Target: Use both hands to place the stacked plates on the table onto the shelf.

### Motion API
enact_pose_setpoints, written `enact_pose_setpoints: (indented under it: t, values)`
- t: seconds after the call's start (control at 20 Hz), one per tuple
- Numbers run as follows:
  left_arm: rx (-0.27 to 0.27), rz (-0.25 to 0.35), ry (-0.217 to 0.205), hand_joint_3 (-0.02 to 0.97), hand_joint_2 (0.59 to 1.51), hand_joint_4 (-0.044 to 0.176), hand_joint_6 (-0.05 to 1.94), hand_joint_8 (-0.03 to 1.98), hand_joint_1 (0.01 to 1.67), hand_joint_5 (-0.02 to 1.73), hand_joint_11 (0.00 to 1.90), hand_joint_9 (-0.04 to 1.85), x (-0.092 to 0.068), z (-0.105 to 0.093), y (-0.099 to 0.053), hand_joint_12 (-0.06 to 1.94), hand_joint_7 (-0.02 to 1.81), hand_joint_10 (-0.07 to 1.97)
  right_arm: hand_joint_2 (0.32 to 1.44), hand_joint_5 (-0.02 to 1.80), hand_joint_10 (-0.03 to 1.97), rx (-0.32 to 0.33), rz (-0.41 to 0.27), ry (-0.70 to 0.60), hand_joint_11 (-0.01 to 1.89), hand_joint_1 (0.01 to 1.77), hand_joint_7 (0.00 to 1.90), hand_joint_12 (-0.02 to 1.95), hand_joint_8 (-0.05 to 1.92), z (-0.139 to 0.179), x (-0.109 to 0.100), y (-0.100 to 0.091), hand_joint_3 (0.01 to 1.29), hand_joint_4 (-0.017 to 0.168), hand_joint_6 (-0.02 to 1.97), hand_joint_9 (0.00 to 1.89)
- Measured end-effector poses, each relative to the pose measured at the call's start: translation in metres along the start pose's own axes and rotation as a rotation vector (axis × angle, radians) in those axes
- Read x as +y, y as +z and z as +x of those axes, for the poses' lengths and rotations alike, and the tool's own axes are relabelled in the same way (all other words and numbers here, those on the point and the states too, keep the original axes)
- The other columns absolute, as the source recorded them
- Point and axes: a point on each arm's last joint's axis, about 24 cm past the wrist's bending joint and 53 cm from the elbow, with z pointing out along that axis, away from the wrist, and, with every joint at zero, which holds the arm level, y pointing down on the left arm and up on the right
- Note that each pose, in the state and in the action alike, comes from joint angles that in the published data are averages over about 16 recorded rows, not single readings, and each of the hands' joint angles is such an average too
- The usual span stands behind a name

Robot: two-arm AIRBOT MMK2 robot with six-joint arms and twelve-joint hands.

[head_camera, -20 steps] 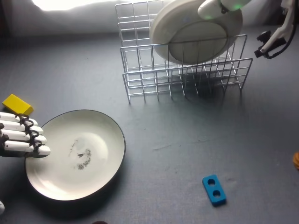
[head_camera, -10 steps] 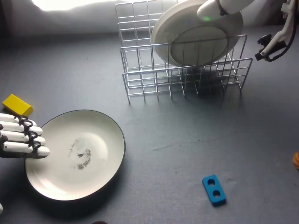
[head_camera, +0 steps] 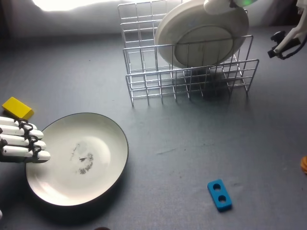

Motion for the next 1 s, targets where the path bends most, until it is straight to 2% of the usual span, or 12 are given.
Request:
enact_pose_setpoints:
  t: [0.25,0.5,0.75,1.0]
  values:
    - [0.007,-0.003,-0.006,0.017,1.043,0.006,0.02,0.01,0.02,0.02,0.02,-0.02,0.001,0.003,0.0,0.01,0.03,-0.03,0.97,0.95,0.02,-0.009,-0.05,-0.097,0.55,1.17,1.0,1.15,0.01,-0.004,0.02,-0.005,0.02,-0.006,0.02,1.01]
    - [0.02,-0.009,-0.017,0.017,1.041,0.006,0.02,0.01,0.02,0.02,0.02,-0.02,0.003,0.009,0.0,0.01,0.03,-0.03,0.96,0.93,0.01,0.01,-0.133,-0.332,0.53,1.15,0.98,1.16,0.01,0.01,0.05,-0.014,0.02,-0.006,0.02,0.99]
    - [0.041,-0.014,-0.028,0.017,1.039,0.005,0.02,0.01,0.02,0.02,0.01,-0.02,0.004,0.018,0.001,0.01,0.03,-0.03,0.97,0.86,0.01,0.08,-0.237,-0.642,0.44,1.12,0.92,1.16,0.01,0.061,0.076,-0.026,0.02,-0.003,0.02,0.91]
    - [0.057,-0.017,-0.035,0.017,1.037,0.003,0.01,0.01,0.02,0.01,0.01,-0.02,0.005,0.025,0.002,0.01,0.02,-0.03,0.97,0.72,0.01,0.2,-0.313,-0.903,0.31,1.07,0.78,1.12,0.01,0.134,0.073,-0.041,0.02,0.0,0.02,0.77]
